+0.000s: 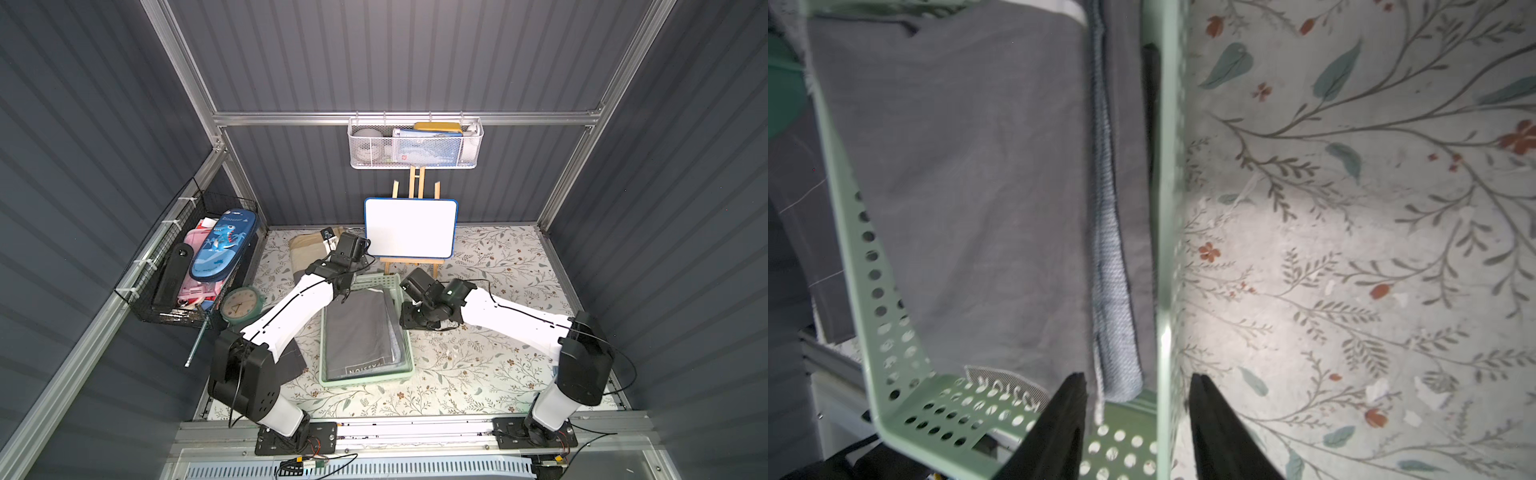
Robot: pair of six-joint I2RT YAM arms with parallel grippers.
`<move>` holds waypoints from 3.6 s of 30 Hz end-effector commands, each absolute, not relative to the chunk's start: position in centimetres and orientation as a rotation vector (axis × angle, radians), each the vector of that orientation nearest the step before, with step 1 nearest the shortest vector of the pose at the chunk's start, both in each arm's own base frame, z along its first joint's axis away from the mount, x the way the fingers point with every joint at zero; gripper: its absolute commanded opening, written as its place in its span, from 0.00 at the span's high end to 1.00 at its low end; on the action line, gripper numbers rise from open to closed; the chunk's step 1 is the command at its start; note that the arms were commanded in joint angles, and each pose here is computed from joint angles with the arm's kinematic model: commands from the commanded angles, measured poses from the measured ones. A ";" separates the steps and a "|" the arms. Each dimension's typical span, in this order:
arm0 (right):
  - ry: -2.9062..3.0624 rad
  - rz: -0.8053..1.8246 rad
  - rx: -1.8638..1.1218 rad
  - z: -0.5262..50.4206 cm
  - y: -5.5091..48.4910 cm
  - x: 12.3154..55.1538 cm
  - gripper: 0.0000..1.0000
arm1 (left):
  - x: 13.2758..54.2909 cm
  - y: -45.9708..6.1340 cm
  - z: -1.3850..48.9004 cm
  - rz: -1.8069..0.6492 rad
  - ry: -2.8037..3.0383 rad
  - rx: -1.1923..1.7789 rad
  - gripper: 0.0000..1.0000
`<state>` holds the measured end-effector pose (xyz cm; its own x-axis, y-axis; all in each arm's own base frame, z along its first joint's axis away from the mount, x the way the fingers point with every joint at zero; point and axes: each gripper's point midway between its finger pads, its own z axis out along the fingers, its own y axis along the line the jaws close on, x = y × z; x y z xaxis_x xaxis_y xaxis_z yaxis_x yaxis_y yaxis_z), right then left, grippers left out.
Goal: Put the folded pillowcase in the basket
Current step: Move the basket to the center of the board, then move the pillowcase to the center of the board, then move the basket to the center of the board.
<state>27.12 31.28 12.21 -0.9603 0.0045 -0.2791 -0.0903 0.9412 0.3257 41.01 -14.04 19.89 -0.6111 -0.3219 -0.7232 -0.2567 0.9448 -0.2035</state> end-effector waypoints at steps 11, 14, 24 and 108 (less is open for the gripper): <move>2.951 0.278 -0.152 7.1 30.7 29.1 0.86 | 39.0 -16.8 15.4 -0.274 2.343 -0.379 0.18; 2.952 0.245 -0.151 7.0 29.2 28.1 0.92 | 39.4 -16.8 16.8 -0.269 2.313 -0.369 0.16; 3.032 0.043 -0.072 6.9 18.0 23.3 0.91 | 41.0 -17.4 17.8 -0.269 2.277 -0.346 0.15; 2.902 0.647 -0.061 7.9 35.9 31.6 0.65 | 26.0 -21.9 4.1 -0.801 2.682 -0.852 0.22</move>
